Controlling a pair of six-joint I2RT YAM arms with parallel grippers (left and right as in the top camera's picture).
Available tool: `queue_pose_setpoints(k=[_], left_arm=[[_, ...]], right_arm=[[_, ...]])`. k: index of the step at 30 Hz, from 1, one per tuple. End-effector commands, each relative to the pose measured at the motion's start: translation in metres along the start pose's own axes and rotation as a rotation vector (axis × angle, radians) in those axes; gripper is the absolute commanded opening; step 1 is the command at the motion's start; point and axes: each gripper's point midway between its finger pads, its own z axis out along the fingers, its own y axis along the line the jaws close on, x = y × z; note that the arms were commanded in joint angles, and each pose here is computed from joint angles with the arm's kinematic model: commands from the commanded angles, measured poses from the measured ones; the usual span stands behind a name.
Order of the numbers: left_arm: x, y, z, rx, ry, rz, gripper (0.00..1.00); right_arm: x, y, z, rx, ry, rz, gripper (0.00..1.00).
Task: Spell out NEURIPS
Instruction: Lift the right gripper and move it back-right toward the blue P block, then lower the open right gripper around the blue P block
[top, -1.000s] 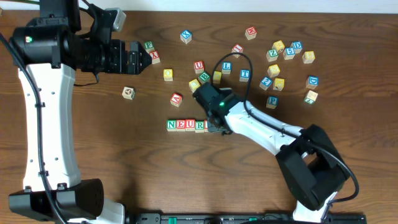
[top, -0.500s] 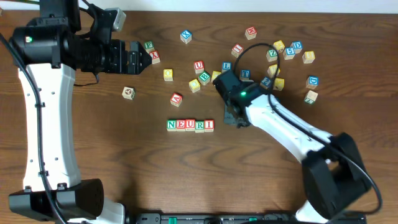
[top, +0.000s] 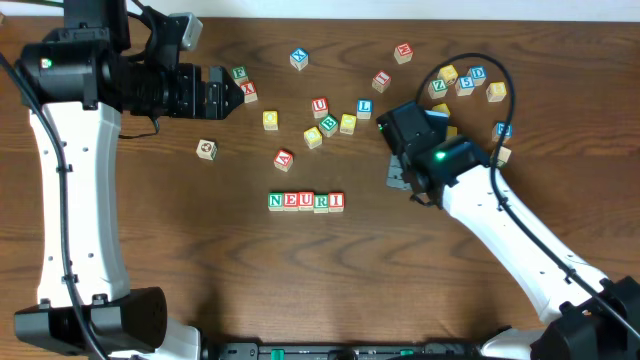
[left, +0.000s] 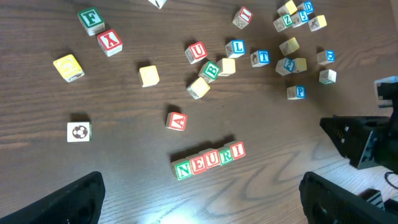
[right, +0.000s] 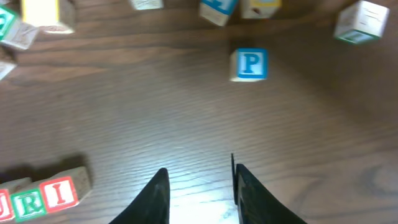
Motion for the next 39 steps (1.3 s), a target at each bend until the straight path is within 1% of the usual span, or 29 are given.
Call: queue_pose_setpoints(k=[1,3,6,7,9,15,20,27,39], left_arm=[[-0.003,-0.004,-0.007,0.005,-0.021,0.022,0.98],[-0.003,-0.004,-0.007,0.005,-0.021,0.022,0.98],[-0.003,-0.004,-0.007,0.005,-0.021,0.022,0.98],[-0.003,-0.004,-0.007,0.005,-0.021,0.023,0.98],[-0.003,-0.004,-0.007,0.005,-0.021,0.022,0.98],[-0.003,-0.004,-0.007,0.005,-0.021,0.022,0.98],[-0.003,-0.004,-0.007,0.005,-0.021,0.023,0.98],[-0.003,-0.004,-0.007,0.005,-0.021,0.022,0.98],[-0.003,-0.004,-0.007,0.005,-0.021,0.022,0.98]], right_arm=[[-0.004,-0.022,-0.002,0.054,-0.004,0.106,0.38],[-0.002,-0.029,-0.001,0.07,0.009,0.135,0.56],[-0.002,-0.037,0.0,0.085,0.023,0.161,0.59],[-0.003,-0.04,0.001,0.088,0.028,0.169,0.62],[-0.004,-0.047,0.002,0.102,0.035,0.185,0.72],[-0.008,-0.067,0.006,0.138,0.045,0.233,0.74],[-0.014,-0.079,0.008,0.166,0.031,0.26,0.78],[-0.013,-0.086,0.014,0.178,0.036,0.279,0.81],[0.011,-0.092,0.052,0.206,0.069,0.279,0.82]])
